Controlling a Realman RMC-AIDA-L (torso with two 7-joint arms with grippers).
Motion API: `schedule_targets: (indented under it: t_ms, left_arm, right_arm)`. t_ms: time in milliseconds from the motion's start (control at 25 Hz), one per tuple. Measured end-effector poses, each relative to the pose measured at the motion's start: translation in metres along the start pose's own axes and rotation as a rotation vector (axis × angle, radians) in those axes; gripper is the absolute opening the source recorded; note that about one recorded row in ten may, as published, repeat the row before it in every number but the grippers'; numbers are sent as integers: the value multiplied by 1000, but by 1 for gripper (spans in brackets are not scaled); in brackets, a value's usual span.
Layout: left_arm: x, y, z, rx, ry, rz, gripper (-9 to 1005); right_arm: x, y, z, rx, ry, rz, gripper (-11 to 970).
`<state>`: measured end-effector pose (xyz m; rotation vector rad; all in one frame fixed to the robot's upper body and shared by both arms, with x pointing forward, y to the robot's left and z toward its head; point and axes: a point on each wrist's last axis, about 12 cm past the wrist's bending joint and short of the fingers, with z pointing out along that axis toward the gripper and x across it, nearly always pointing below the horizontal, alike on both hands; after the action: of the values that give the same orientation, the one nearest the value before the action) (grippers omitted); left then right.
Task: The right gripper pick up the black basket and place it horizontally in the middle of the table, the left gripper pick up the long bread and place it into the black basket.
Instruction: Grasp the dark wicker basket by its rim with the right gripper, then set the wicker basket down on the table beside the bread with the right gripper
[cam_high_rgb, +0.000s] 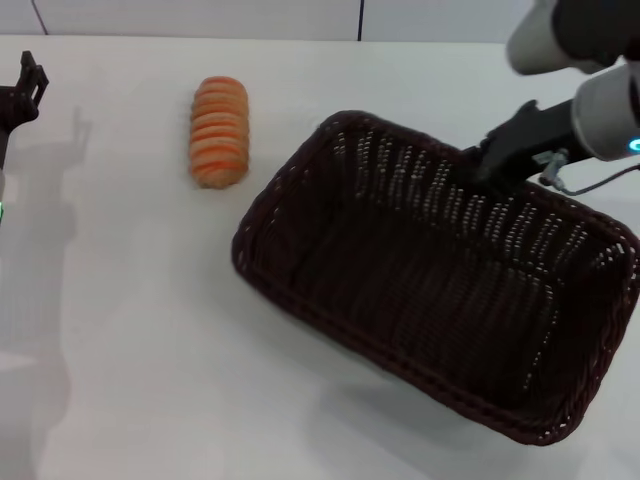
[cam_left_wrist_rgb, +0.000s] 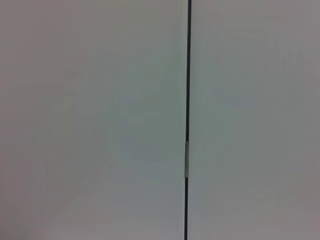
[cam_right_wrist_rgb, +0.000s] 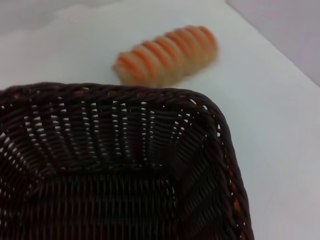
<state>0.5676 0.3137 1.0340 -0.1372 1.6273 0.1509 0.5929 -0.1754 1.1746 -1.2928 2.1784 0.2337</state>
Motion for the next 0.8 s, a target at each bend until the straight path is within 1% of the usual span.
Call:
schedule_targets:
  t_ms: [40, 80, 120, 280, 520, 560, 600, 680, 800]
  left_arm:
    - [0, 0, 0, 0, 1, 0, 850]
    - [1, 0, -1, 0, 2, -1, 850]
    - [1, 0, -1, 0, 2, -1, 850]
    - [1, -1, -1, 2, 6, -5, 850]
    - [2, -2, 0, 5, 16, -18, 850]
    - [2, -2, 0, 4, 17, -18, 850]
    - [2, -2, 0, 4, 17, -18, 850]
    - [2, -1, -1, 3, 18, -19, 850]
    - [2, -1, 0, 1, 17, -20, 849]
  right_arm:
    - [-4, 3, 1, -4, 4, -34, 206]
    - [-10, 7, 3, -5, 17, -100, 206]
    - [-10, 7, 3, -5, 17, -100, 205]
    - [-21, 16, 13, 10, 34, -229, 204]
    - [-31, 16, 21, 34, 10, -265, 202]
    - [-33, 18, 23, 47, -9, -300, 202]
    - [-33, 18, 23, 47, -9, -300, 203]
    - [-36, 22, 27, 57, -33, -347, 203]
    - [-41, 26, 30, 38, -46, -361, 204]
